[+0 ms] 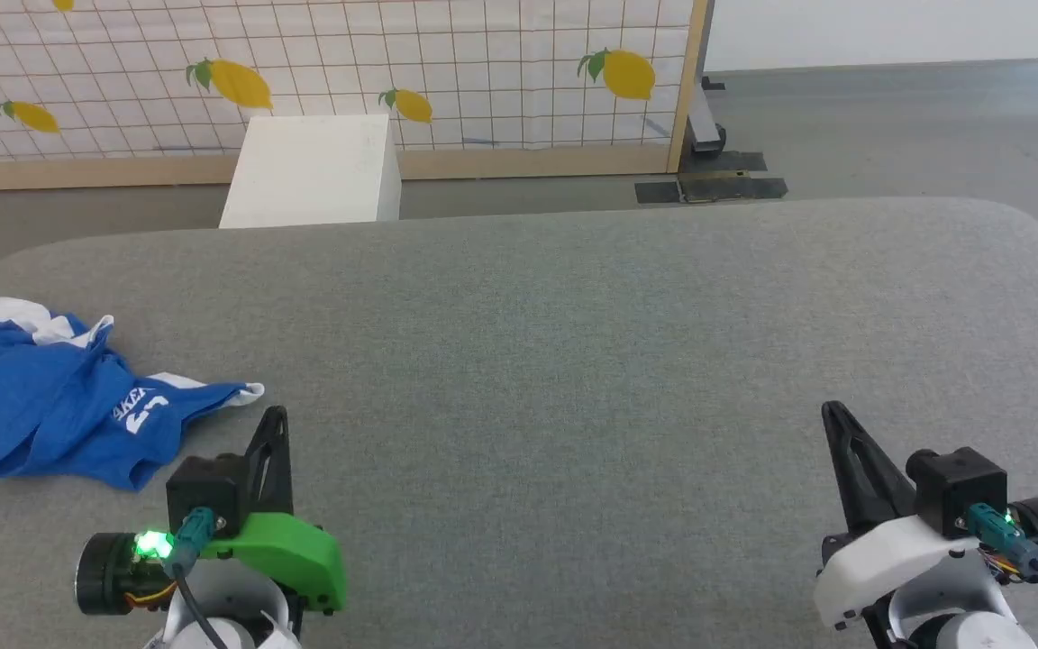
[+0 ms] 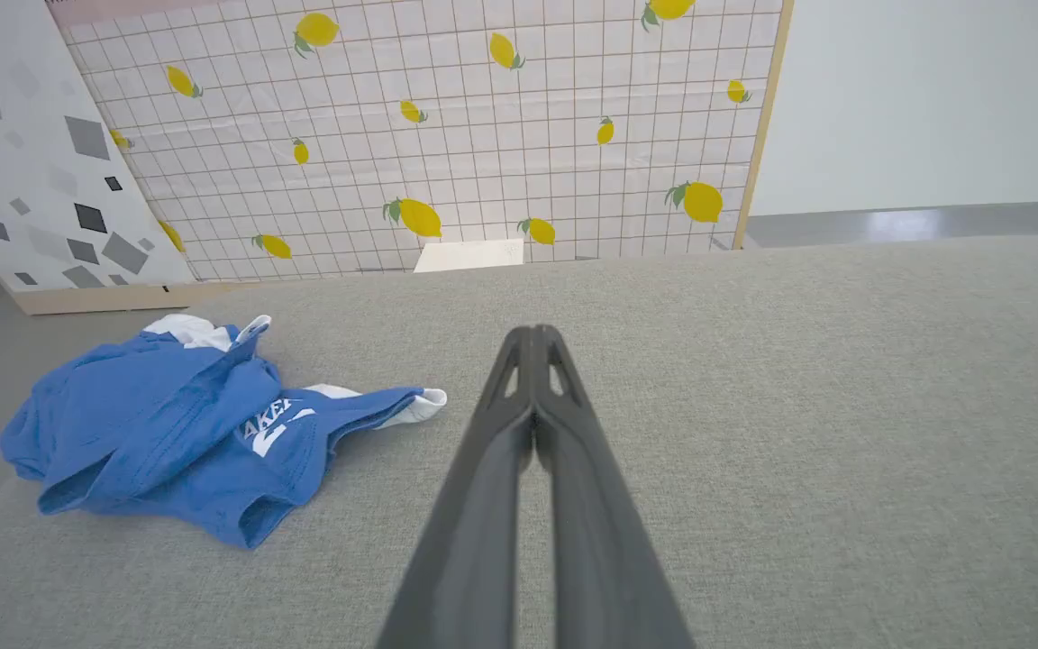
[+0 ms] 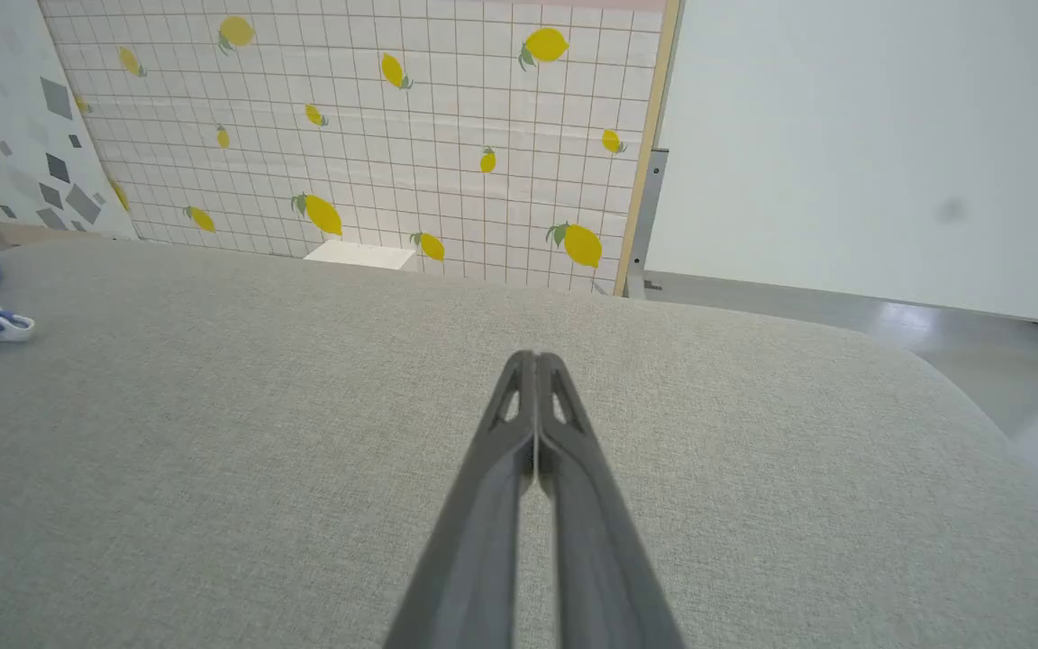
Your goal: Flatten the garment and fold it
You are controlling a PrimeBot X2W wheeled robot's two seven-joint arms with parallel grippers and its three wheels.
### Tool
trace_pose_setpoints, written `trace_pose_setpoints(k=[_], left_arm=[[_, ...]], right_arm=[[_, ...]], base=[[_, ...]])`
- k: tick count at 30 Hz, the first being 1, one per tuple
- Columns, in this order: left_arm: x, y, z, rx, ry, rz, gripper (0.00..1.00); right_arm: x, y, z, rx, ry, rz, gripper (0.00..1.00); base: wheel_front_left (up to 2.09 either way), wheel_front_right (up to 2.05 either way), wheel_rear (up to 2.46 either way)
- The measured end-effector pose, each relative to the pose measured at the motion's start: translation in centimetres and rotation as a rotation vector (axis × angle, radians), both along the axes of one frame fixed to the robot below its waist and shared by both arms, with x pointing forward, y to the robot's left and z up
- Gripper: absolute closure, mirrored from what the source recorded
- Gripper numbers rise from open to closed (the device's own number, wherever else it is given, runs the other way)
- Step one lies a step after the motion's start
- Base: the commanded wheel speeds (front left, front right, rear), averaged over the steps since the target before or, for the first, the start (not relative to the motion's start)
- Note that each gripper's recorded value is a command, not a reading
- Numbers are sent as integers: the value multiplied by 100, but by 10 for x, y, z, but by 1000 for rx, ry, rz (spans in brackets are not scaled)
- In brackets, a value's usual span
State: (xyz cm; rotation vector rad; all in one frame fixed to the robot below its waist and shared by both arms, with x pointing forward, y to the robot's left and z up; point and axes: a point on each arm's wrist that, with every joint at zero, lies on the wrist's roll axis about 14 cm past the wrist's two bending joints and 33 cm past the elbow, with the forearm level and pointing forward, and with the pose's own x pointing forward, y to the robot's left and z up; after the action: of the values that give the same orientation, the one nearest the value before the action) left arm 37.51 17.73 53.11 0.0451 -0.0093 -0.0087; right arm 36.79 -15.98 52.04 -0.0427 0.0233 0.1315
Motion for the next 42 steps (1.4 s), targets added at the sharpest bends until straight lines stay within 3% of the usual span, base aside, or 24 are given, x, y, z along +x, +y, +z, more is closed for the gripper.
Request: trace_pose_setpoints(k=[22,23,42], left_arm=[[0,0,0,0,0,0,100],[0,0,0,0,0,0,0],[-1,-2,-3,-14,-6,-8,0]], right_arm=[[0,0,0,0,0,0,100],[0,0,0,0,0,0,0],[-1,0,-5,30,3,1,0]], base=[[0,0,0],[0,0,0],[0,0,0]])
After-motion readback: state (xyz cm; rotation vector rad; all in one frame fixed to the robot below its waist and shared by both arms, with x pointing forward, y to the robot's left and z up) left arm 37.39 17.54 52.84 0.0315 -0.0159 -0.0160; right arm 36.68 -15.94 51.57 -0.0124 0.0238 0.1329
